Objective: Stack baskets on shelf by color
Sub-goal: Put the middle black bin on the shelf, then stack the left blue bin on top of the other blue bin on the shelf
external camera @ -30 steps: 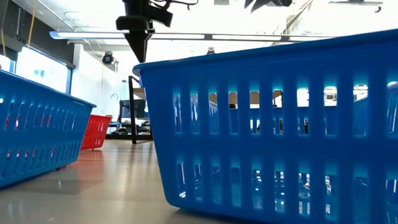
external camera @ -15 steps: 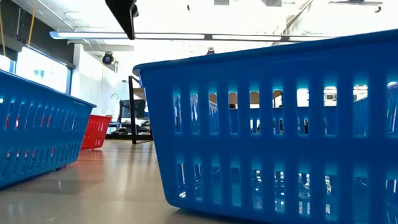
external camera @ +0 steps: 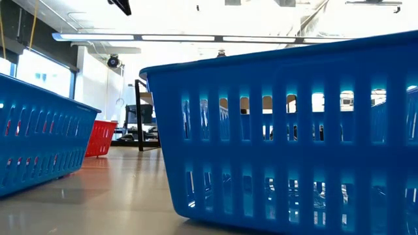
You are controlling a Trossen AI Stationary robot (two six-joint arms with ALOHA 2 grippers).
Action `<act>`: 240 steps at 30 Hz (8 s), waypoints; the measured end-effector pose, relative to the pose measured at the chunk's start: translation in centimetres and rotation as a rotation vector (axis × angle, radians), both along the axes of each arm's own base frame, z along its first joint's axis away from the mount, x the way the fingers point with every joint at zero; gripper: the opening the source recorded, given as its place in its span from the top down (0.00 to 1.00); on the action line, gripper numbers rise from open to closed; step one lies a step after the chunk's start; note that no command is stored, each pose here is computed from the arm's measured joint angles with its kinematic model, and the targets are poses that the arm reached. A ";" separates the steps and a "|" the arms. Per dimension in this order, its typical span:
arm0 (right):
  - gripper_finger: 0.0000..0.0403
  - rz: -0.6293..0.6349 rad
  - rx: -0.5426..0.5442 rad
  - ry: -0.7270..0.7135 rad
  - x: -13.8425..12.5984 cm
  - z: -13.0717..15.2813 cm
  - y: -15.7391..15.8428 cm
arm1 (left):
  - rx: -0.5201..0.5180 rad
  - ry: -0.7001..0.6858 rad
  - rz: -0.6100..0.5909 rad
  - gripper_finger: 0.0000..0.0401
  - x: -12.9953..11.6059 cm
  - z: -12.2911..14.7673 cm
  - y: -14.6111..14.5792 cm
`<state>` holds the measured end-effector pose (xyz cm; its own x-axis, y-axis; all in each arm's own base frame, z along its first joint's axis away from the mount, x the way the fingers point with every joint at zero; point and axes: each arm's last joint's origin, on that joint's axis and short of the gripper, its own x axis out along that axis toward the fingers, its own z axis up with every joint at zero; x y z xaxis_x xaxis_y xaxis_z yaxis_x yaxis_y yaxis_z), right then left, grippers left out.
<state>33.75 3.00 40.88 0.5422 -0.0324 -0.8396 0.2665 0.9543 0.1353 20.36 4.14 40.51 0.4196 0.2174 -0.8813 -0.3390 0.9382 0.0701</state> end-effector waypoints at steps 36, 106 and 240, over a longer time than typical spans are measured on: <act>0.63 0.511 -0.185 0.366 10.0 -16.1 4.9 | -0.085 -0.090 0.202 0.67 -4.6 -3.6 -5.3; 1.00 0.344 0.148 0.119 6.2 -7.1 4.3 | 0.010 -0.084 0.019 0.67 -6.2 -3.4 -5.1; 0.80 -0.239 -0.279 -0.139 5.2 1.3 -5.8 | -0.376 -0.128 0.005 0.57 -1.0 -4.9 -10.8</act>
<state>38.96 -2.76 42.16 0.6000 -0.3882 -0.6995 0.4830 0.8728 -0.0701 19.37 -6.71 35.62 0.5307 -0.1084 -0.8406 -0.3270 0.8888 -0.3211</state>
